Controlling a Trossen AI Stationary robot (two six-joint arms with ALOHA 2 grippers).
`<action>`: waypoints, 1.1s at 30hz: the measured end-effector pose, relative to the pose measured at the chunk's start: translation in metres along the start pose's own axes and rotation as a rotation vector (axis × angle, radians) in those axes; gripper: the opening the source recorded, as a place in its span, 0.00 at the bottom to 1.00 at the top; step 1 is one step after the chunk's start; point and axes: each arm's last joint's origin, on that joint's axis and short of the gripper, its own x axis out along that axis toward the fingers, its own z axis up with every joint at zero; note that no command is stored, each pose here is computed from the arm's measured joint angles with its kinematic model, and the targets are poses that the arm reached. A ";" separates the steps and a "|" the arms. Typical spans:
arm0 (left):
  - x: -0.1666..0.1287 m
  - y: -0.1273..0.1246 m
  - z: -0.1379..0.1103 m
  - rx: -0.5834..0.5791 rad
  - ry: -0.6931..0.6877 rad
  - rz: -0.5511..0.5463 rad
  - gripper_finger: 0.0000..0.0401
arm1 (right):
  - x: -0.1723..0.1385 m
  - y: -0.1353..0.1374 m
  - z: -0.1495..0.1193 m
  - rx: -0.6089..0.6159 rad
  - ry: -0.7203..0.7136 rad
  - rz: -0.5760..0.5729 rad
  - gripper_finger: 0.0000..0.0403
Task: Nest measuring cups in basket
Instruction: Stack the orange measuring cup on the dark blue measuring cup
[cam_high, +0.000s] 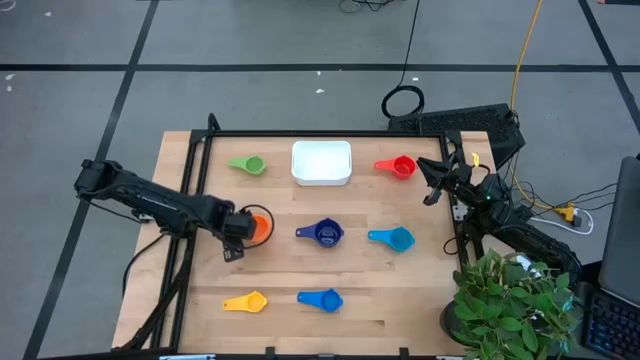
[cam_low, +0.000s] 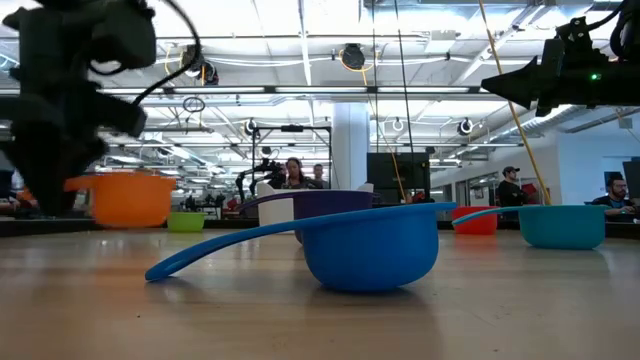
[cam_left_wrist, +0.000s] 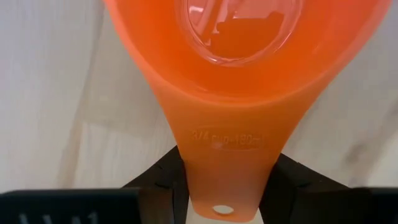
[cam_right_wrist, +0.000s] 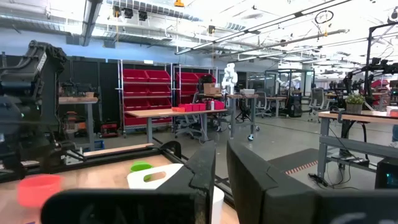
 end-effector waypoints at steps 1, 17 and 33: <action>-0.005 -0.002 0.004 0.006 -0.018 -0.006 0.34 | 0.000 0.000 0.000 0.000 0.000 0.000 0.08; -0.078 -0.019 0.087 0.194 -0.304 -0.025 0.34 | 0.000 0.000 0.000 0.000 0.000 0.000 0.08; -0.038 -0.034 0.170 0.378 -0.206 -0.011 0.34 | 0.000 0.000 0.000 0.000 0.000 0.000 0.08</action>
